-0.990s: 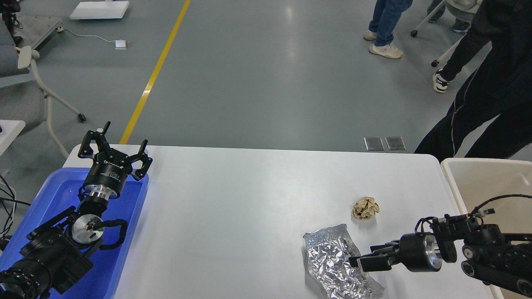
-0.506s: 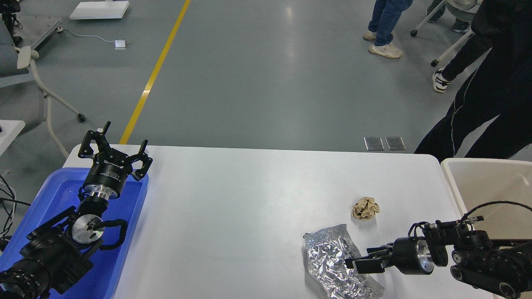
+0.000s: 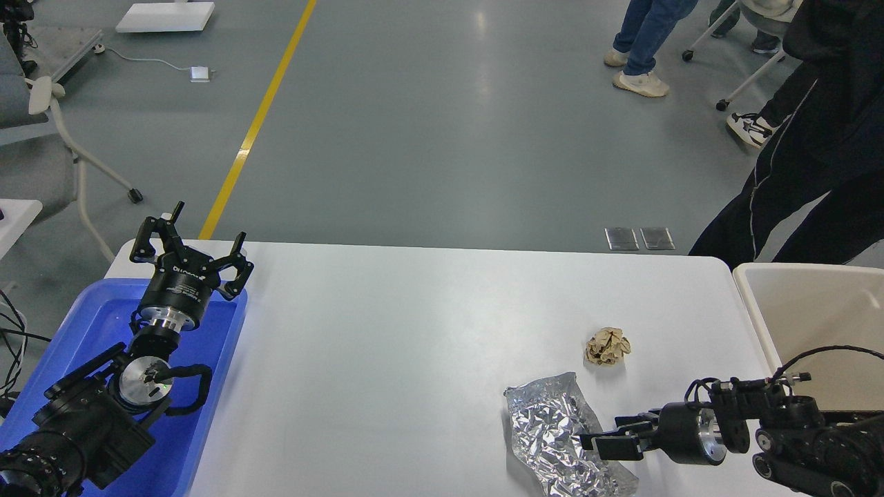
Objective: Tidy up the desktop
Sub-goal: 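Close the right gripper on the silver foil wrapper, then lift the foil wrapper with the right gripper toward the white bin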
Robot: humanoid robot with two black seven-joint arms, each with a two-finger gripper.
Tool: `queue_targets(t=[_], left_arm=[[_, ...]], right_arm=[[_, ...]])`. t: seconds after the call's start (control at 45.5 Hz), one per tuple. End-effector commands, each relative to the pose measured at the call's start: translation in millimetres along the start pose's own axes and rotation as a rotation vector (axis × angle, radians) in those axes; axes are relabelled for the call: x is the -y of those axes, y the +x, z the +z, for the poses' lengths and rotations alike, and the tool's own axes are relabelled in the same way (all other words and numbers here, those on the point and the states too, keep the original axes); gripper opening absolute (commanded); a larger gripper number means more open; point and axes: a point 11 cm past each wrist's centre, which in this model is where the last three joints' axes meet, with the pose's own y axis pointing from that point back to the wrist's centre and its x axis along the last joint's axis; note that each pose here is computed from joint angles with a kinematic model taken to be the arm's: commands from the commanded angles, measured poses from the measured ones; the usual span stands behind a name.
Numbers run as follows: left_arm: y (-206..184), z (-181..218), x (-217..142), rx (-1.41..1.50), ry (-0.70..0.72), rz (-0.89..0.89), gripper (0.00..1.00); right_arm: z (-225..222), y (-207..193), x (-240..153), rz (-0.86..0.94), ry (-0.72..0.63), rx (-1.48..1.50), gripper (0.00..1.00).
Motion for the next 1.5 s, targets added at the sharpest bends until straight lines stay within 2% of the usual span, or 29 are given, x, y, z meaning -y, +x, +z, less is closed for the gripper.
queue_targets(t=[0.0,0.088,0.176,0.33,0.506,0.726,1.254,1.474], left_arm=[[0.5,0.2,-0.2,0.001,0.0,0.002,1.0],[0.1,0.0,0.0,0.0,0.0,0.001,1.0],[0.1,0.0,0.0,0.0,0.0,0.001,1.0],[0.1,0.0,0.0,0.0,0.0,0.001,1.0],[0.0,0.0,0.0,0.0,0.0,-0.001,1.0],[0.1,0.0,0.0,0.0,0.0,0.001,1.0],[0.1,0.0,0.0,0.0,0.0,0.001,1.0],[0.1,0.0,0.0,0.0,0.0,0.001,1.0]], right_arm=[[0.9,-3.1,-0.1,0.008,0.0,0.0,0.9],[-0.5,-4.4,0.7,0.008,0.006,0.003,0.88],[-2.3,-7.4,2.1,0.004,0.013,0.008,0.8],[-7.5,-4.7,6.8,0.024,0.033,-0.011,0.51],[-7.6,-3.5,6.6,0.038,0.036,-0.025,0.31],[-3.8,-3.1,5.3,0.038,0.024,-0.03,0.0],[1.8,8.1,-2.0,0.083,0.019,-0.013,0.0],[3.6,44.4,-39.1,0.217,0.055,0.046,0.0]])
